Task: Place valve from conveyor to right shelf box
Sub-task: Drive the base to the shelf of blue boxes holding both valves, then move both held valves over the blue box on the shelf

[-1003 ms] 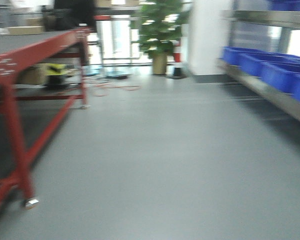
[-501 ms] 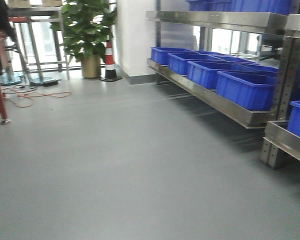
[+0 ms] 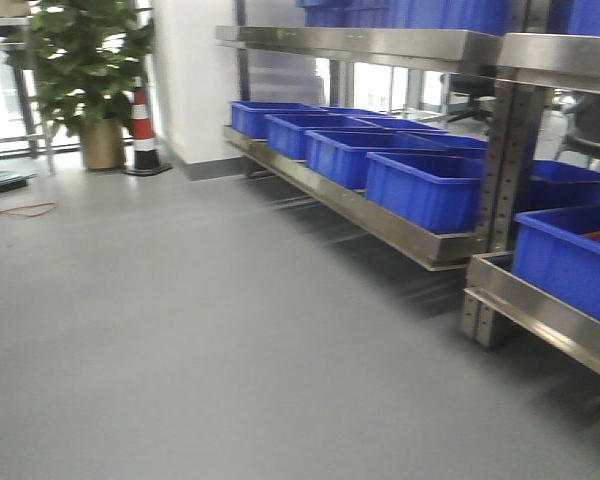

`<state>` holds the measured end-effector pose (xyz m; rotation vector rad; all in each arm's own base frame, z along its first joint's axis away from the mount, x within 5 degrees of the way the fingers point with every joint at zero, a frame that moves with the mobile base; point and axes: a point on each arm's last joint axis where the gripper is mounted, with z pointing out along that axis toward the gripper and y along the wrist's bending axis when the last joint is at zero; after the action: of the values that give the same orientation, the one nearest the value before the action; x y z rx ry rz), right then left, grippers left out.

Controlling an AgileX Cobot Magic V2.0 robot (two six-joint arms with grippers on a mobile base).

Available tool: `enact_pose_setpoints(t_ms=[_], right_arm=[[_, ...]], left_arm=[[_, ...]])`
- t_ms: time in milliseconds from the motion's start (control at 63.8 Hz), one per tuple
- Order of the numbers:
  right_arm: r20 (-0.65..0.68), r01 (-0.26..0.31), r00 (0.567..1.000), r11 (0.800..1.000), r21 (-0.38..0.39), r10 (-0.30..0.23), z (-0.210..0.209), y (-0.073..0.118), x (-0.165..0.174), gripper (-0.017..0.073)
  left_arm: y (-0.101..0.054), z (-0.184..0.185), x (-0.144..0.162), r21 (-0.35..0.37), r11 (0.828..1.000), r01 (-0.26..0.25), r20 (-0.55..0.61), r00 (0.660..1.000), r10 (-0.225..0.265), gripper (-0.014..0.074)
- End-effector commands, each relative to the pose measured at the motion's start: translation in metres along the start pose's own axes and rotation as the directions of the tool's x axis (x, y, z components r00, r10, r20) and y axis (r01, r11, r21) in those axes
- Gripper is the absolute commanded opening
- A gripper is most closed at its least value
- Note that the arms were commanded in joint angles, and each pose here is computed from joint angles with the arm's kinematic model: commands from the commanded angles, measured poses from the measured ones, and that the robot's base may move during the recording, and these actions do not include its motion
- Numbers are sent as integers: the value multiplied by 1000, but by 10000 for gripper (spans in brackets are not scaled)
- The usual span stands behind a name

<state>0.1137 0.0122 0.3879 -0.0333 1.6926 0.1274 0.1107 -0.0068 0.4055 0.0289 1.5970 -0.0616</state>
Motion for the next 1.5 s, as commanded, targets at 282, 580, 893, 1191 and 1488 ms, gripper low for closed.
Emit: enact_pose_setpoints(t_ms=[282,580,893,1191,1488], right_arm=[[90,9,996,1000,-3,-8,-4,0,-10,-167],[90,9,996,1000,-3,-8,-4,0,-10,-167],[92,9,996,1000,-3,-8,-4,0,-11,-167],[94,9,996,1000,-3,-8,-4,0,-11,-167],[95,9,995,1000,-4,-8,-4,0,-11,-167]], left_arm=[[-1,-3,-9,11,1000,1,77,997,-2,-111],[-1,-3,-9,11,1000,1,77,997,-2,-111],[-1,-3,-9,11,1000,1,77,997,-2,-111],[-1,-3,-9,11,1000,1,77,997,-2,-111],[-1,-3,-9,11,1000,1,77,997,-2,-111]])
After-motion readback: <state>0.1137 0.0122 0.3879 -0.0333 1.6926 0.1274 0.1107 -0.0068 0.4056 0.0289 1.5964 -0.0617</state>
